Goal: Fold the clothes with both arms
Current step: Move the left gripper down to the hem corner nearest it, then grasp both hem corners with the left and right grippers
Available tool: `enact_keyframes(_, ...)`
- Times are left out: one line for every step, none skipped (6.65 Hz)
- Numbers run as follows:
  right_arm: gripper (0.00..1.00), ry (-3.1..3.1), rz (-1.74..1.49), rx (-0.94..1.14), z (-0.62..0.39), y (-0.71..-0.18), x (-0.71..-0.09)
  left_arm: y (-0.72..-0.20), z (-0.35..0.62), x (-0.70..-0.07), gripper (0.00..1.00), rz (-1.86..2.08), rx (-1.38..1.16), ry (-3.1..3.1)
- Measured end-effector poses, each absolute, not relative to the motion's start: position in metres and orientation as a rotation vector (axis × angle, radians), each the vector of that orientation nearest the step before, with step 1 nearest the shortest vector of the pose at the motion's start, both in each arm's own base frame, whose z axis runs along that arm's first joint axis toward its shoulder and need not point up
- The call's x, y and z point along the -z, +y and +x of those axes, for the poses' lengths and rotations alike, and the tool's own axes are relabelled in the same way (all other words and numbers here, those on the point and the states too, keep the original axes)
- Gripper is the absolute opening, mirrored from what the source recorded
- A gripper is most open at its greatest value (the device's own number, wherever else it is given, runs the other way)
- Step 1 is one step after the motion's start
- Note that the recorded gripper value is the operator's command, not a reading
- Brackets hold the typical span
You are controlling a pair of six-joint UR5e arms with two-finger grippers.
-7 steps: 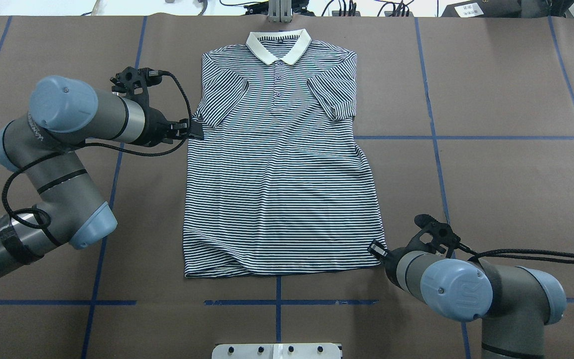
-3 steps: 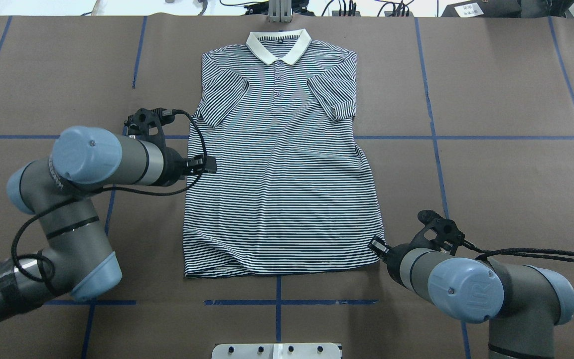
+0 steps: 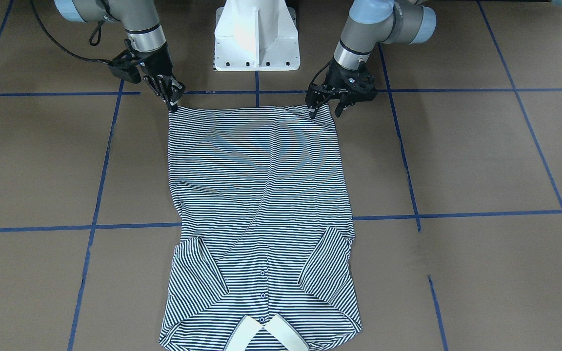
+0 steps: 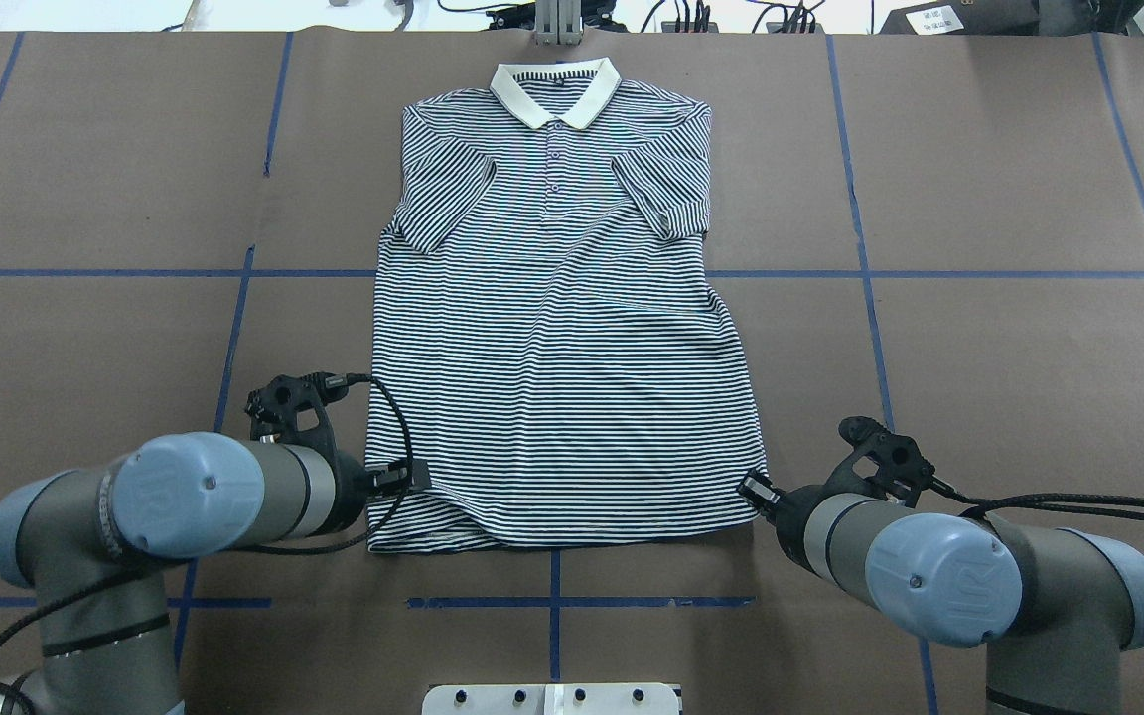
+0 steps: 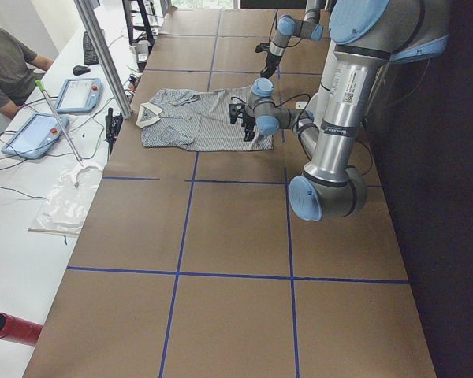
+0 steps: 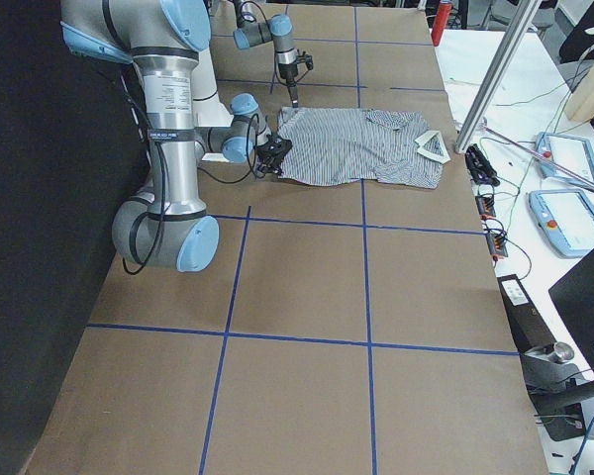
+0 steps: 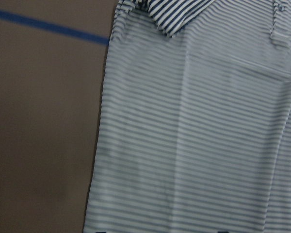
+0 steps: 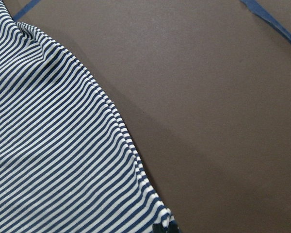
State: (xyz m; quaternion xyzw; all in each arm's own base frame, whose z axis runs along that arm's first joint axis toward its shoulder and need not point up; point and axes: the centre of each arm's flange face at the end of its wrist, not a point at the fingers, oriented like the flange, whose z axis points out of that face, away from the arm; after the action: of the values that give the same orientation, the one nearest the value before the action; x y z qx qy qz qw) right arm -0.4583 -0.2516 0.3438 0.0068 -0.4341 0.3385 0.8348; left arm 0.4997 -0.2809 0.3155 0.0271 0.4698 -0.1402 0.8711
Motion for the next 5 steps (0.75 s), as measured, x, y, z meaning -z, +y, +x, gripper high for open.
enact_keyframes(0.0, -0.922, 0.013, -0.717, -0.457, -0.251, -0.343, -0.259, 0.506, -0.324, 0.65, 0.035, 0.296, 0.963)
enact_keyframes(0.0, -0.923, 0.013, -0.717, -0.456, -0.251, -0.342, -0.247, 0.51, -0.329, 0.65, 0.021, 0.295, 0.953)
enact_keyframes(0.0, -0.923, 0.014, -0.717, -0.455, -0.251, -0.342, -0.243, 0.512, -0.329, 0.65, 0.016, 0.294, 0.951)
enact_keyframes(0.0, -0.921, 0.014, -0.717, -0.455, -0.251, -0.343, -0.243, 0.513, -0.329, 0.65, 0.017, 0.292, 0.95)
enact_keyframes(0.0, -0.919, 0.015, -0.717, -0.455, -0.251, -0.344, -0.245, 0.514, -0.331, 0.63, 0.021, 0.29, 0.945)
